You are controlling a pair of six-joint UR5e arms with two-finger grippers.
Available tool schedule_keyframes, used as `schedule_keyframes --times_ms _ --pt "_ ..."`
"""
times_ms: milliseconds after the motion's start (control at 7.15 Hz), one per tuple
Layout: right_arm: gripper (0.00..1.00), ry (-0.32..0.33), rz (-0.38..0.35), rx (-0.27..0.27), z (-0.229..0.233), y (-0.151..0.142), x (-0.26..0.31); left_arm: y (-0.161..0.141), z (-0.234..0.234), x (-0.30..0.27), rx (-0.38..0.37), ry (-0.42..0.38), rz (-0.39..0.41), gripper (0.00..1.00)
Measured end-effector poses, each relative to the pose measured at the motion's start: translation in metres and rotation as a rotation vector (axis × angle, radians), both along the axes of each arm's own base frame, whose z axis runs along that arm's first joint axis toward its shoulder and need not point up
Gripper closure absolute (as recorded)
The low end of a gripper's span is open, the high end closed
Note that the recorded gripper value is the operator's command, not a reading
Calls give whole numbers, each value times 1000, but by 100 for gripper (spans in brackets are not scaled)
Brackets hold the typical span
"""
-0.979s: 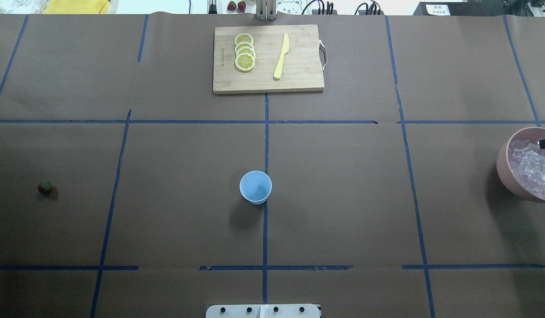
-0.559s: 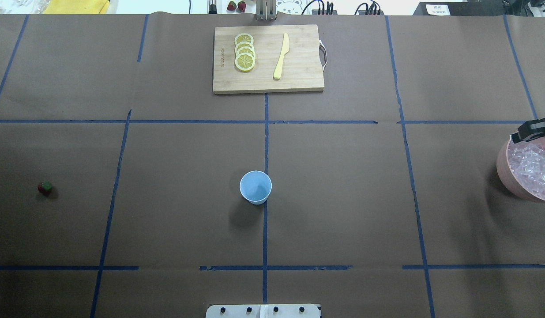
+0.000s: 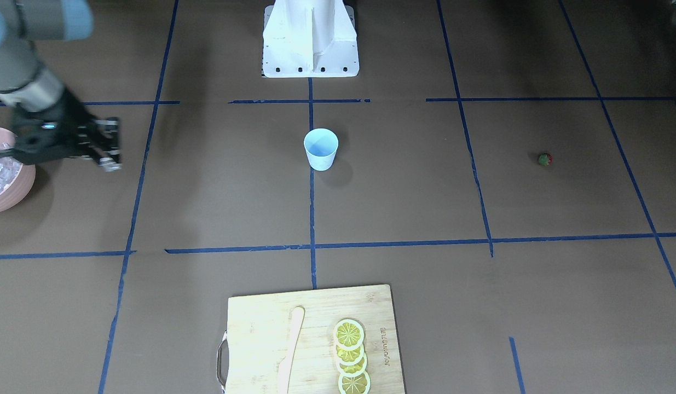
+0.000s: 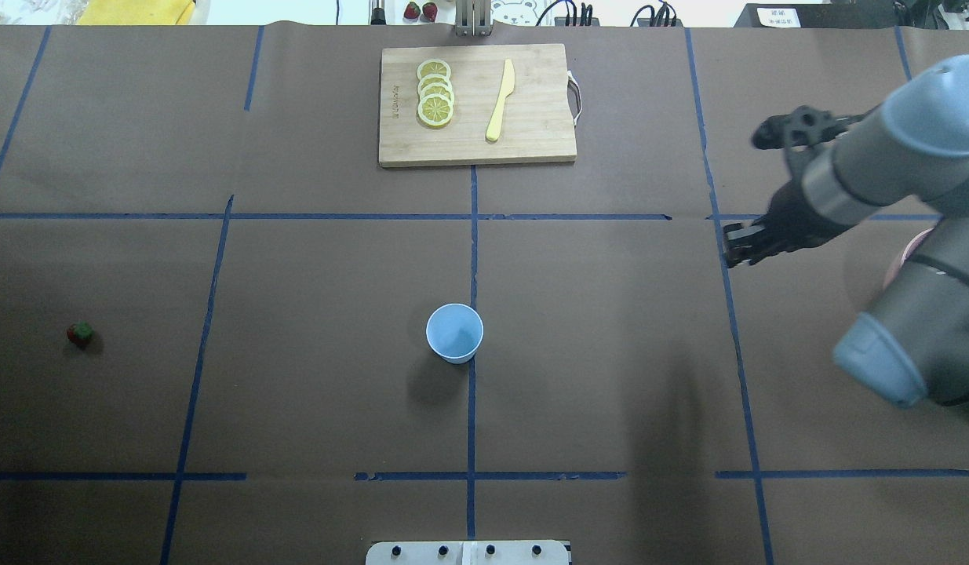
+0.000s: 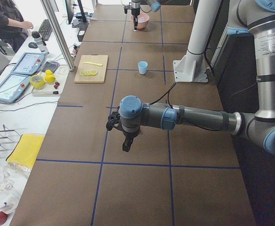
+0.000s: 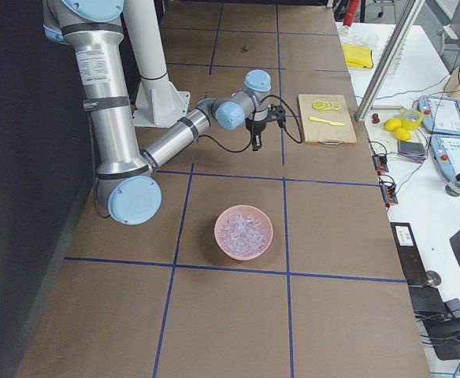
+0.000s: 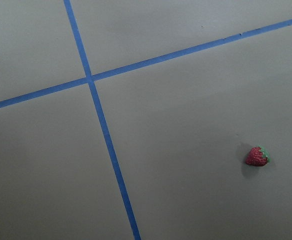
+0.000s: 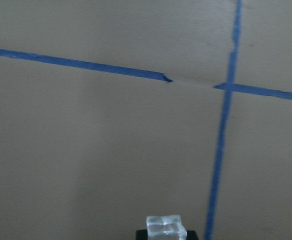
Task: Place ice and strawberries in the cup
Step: 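Carry the ice cube with the right gripper over the light-blue cup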
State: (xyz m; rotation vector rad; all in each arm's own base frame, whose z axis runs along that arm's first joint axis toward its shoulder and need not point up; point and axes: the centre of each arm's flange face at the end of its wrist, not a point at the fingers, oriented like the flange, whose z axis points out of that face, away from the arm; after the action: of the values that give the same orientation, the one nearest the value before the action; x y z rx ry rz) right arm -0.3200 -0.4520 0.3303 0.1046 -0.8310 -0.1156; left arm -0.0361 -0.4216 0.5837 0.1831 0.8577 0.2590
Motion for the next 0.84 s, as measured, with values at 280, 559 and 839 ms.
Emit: schedule_keyframes --times_ms 280,559,839 --pt "100 48 62 -52 -96 32 -110 0 0 0 0 0 0 0" --pt "100 49 122 -104 -182 45 -189 0 1 0 -2 0 0 0" --pt "99 63 162 -134 -224 47 -241 0 3 0 -8 -1 1 0"
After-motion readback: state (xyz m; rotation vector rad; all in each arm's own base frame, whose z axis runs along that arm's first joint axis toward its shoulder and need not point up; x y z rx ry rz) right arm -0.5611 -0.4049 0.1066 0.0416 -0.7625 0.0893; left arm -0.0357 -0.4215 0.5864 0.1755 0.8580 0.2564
